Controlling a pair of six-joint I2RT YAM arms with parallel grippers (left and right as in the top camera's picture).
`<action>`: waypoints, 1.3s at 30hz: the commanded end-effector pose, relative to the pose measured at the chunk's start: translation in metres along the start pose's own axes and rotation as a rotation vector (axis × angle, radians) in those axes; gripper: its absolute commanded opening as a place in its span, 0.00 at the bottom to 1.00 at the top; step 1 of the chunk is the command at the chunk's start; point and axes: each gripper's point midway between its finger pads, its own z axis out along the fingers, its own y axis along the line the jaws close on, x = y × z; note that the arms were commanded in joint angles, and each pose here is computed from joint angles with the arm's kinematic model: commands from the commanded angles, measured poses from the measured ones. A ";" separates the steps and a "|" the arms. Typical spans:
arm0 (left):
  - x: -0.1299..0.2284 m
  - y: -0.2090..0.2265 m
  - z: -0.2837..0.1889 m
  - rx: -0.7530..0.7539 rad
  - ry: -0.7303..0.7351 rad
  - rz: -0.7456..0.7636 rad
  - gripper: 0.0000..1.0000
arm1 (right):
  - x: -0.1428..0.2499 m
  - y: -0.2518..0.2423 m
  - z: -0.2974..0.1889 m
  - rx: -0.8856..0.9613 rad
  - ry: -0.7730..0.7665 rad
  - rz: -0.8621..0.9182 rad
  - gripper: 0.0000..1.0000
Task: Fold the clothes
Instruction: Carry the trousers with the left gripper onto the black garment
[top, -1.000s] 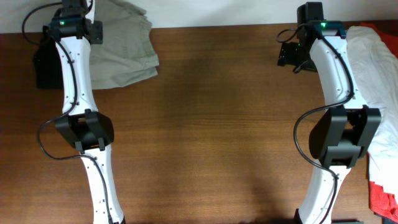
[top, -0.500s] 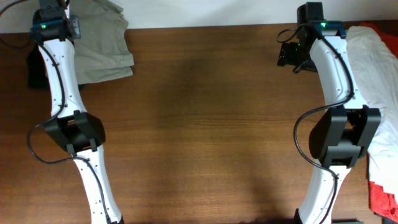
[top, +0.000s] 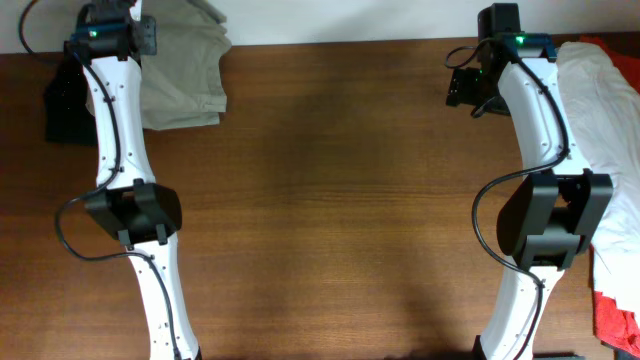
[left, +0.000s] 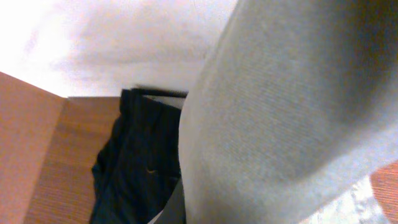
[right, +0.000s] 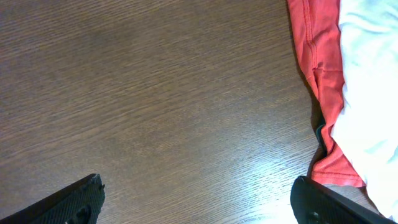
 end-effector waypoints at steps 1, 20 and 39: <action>-0.041 0.026 -0.061 -0.023 -0.122 -0.028 0.01 | -0.010 -0.003 -0.021 0.002 -0.054 0.010 0.99; -0.045 0.028 -0.083 -0.011 -0.129 -0.143 0.01 | -0.010 -0.003 -0.021 0.002 -0.054 0.010 0.99; -0.063 0.029 -0.178 -0.039 -0.190 -0.339 0.01 | -0.010 -0.003 -0.021 0.002 -0.054 0.010 0.98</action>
